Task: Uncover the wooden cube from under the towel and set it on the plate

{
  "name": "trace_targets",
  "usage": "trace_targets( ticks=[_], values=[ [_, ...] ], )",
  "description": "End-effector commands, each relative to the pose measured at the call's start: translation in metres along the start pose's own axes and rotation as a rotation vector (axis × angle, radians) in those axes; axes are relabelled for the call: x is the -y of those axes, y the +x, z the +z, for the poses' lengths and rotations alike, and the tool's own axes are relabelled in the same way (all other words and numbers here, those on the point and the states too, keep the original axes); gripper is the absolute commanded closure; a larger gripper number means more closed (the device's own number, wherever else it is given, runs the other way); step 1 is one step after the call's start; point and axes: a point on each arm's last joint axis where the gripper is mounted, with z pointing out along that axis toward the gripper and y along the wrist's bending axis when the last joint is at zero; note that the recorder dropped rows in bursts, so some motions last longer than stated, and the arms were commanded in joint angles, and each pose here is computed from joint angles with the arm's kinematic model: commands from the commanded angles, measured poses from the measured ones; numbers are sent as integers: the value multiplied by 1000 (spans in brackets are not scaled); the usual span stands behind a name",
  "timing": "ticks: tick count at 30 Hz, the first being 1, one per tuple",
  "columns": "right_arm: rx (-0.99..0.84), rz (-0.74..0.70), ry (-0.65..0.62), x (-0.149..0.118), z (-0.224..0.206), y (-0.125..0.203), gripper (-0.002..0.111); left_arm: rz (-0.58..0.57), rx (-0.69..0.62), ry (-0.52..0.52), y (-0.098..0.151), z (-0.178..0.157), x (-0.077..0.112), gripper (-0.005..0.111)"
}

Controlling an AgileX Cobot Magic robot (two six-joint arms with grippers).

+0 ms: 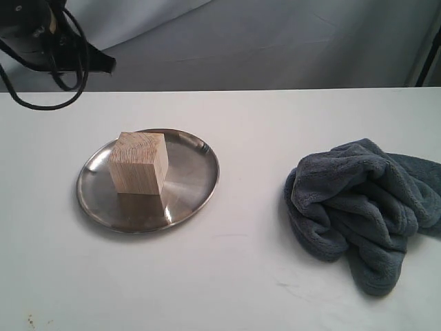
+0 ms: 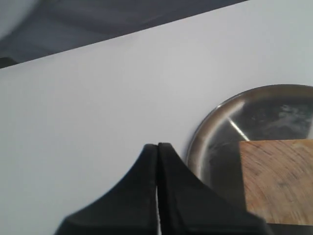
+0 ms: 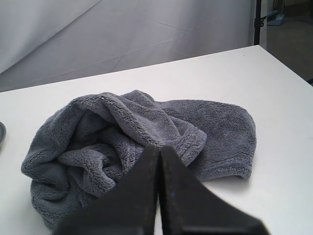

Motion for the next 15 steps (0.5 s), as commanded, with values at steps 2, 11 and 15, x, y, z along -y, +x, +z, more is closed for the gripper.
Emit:
trace_targets(
  ticks=[2,11,15],
  values=[
    [3,-1,6,0,0,1,108,-123,-65,-41,5,-1,-30,107],
    [3,-1,6,0,0,1,108,-427,-146,-62,27,-3,-135,107],
    [3,-1,6,0,0,1,108,-460,-121,-47,33,-16,-160,107]
  ],
)
